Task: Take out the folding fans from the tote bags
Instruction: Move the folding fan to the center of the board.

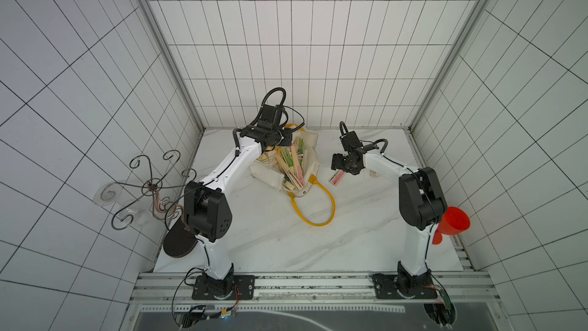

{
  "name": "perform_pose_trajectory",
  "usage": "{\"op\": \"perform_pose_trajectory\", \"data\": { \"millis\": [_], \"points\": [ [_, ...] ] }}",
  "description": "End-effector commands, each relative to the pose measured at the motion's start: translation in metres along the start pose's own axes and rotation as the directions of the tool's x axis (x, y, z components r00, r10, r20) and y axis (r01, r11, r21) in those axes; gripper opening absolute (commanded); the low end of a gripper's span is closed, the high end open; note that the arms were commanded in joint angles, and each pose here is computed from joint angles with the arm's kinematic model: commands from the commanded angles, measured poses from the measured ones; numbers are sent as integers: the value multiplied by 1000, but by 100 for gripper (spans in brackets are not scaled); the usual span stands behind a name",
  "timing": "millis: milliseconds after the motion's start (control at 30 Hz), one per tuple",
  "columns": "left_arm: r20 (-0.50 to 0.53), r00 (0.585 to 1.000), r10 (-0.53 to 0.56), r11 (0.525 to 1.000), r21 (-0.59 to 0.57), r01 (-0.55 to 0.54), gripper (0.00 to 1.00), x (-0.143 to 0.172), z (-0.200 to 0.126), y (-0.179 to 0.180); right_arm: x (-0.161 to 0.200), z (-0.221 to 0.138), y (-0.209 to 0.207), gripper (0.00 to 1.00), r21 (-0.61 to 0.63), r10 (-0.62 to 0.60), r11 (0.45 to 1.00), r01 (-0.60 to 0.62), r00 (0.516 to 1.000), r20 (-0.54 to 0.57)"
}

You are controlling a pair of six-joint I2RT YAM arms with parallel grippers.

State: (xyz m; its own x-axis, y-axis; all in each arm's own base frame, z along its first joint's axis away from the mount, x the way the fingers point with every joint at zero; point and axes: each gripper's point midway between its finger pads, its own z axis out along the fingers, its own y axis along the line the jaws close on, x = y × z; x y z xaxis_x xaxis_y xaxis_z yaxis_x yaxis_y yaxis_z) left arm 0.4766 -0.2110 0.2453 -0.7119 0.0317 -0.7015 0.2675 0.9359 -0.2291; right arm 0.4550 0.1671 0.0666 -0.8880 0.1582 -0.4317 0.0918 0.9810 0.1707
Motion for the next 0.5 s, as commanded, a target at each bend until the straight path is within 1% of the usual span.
{"op": "perform_pose_trajectory", "data": {
  "millis": [0,167,267,333,467],
  "points": [
    [-10,1000,-2,1000,11,2,0,4,5,0,24,25,-20,78,96,32,995,-26,998,-55],
    [-11,1000,-4,1000,12,5,0,4,6,2,28,34,-24,78,115,36,993,-29,998,-61],
    [-14,1000,-4,1000,17,4,0,5,8,1,29,42,-21,75,108,30,994,-22,997,-65],
    [-16,1000,-4,1000,17,5,0,5,9,1,27,47,-20,70,112,18,994,-10,998,-66],
    [-16,1000,-7,1000,13,7,0,5,10,3,21,62,-23,45,113,-11,993,20,997,-81]
  ]
}}
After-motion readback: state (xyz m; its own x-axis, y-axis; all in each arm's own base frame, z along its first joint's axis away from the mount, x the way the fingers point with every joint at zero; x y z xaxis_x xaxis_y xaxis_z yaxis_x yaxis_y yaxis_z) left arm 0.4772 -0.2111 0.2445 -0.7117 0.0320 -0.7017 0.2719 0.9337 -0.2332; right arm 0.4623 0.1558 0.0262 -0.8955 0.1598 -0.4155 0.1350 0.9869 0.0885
